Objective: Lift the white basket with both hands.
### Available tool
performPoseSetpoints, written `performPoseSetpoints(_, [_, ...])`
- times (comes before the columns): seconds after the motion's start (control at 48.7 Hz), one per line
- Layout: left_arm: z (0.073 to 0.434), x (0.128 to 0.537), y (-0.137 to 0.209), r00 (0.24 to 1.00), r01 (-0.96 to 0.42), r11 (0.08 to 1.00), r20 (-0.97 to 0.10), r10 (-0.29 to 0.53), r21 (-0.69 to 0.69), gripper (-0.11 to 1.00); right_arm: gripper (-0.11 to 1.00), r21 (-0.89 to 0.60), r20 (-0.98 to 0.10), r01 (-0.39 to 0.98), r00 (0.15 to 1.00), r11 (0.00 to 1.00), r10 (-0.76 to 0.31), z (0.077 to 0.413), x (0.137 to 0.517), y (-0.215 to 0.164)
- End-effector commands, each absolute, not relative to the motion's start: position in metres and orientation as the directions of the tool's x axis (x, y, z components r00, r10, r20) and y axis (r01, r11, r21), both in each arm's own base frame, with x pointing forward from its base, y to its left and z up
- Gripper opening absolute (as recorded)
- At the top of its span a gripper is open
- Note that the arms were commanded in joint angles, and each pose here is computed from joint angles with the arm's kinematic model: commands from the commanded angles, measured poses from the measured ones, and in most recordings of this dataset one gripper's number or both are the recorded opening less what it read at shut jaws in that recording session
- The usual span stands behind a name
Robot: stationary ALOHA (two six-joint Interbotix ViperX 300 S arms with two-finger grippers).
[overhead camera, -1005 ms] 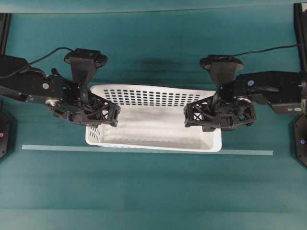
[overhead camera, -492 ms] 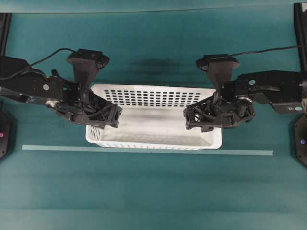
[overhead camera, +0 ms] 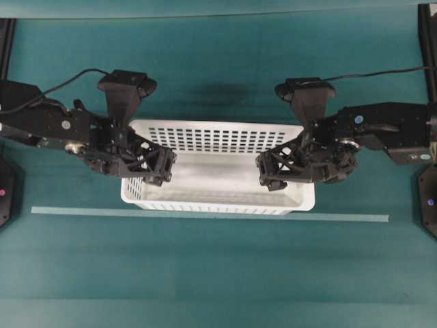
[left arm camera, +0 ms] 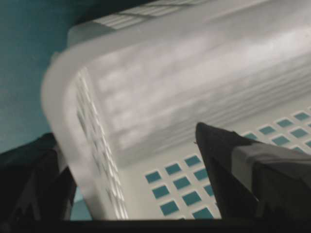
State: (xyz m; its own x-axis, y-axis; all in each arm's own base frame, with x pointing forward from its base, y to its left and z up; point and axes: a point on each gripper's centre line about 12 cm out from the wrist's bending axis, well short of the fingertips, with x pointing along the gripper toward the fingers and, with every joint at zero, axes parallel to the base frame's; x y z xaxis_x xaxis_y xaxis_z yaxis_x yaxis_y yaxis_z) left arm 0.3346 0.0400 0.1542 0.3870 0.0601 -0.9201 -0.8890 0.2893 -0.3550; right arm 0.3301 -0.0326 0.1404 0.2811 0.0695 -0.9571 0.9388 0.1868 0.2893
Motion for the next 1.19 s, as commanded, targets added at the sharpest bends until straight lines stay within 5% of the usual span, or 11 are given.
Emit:
performPoseSetpoints(0.0, [0.151, 0.336, 0.04, 0.381, -0.889, 0.297, -0.922, 0.061, -0.348, 0.91, 0.98, 0.274, -0.962, 0.944, 0.265, 0.183, 0.068, 0.134, 0.329, -0.036])
performPoseSetpoints(0.841, [0.251, 0.299, 0.037, 0.59, -0.775, 0.343, -0.803, 0.088, -0.531, 0.91, 0.98, 0.407, -0.909, 0.886, 0.417, 0.222, 0.004, 0.231, 0.3, -0.053])
performPoseSetpoints(1.169, [0.291, 0.284, 0.035, 0.705, -0.654, 0.475, -0.702, 0.1, -0.589, 0.91, 0.98, 0.57, -0.759, 0.708, 0.648, 0.418, -0.062, 0.287, 0.296, -0.054])
